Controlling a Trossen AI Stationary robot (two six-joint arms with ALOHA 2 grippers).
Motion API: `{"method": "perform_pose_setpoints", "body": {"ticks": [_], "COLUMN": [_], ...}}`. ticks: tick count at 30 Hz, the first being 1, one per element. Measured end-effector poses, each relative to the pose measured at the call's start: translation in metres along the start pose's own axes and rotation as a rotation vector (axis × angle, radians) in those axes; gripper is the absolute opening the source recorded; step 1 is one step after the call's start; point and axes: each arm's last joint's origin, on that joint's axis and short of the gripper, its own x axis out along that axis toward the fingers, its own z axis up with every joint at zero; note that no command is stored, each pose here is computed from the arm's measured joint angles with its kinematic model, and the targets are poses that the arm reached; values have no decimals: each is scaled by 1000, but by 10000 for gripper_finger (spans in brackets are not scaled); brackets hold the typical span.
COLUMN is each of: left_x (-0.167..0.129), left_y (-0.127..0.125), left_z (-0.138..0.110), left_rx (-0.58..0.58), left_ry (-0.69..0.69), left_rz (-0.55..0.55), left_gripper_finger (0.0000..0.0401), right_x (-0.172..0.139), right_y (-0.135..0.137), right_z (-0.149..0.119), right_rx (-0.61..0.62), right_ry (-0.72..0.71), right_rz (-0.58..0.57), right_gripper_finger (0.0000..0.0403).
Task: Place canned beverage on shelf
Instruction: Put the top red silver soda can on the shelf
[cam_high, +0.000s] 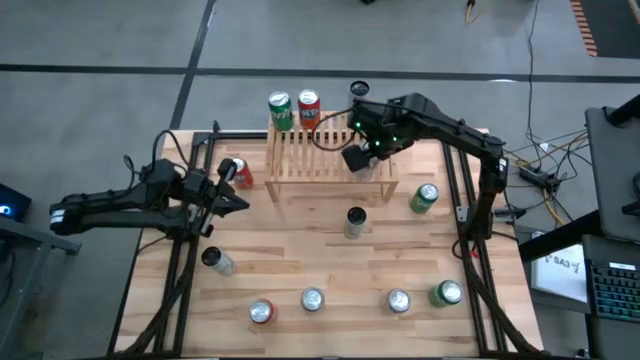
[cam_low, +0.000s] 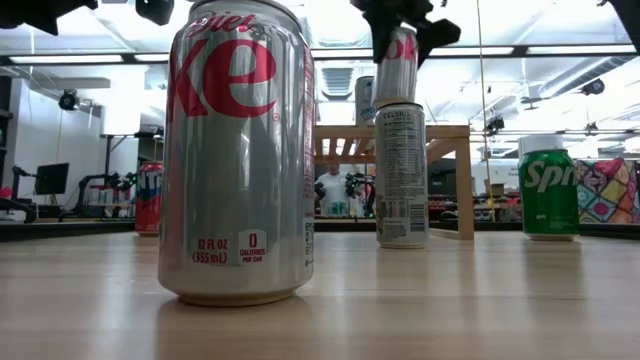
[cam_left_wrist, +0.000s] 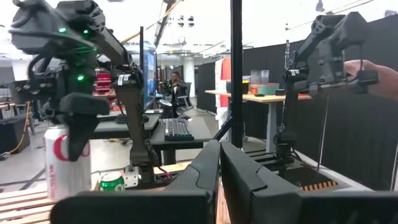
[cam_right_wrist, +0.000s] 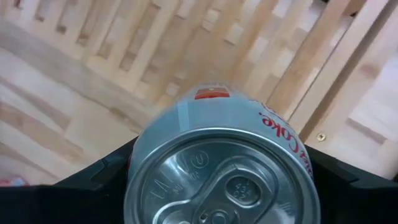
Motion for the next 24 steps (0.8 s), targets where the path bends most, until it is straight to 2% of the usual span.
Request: {"method": "perform_pose_setpoints", "body": {"ticks": [11,24], "left_x": [-2,-2], "left_y": [-1,-1], "left_z": [1,1], "left_rx": [3,2], "left_ry": [-5,-4], "left_rz": [0,0], "left_gripper_finger": [0,0], "right_x": [6,14], "right_y": [-24,-27], "right_z": [19,20], "right_rx": [49,55], "right_ry": [38,54], "right_rz": [10,-19], "right_gripper_finger": [294,298]}}
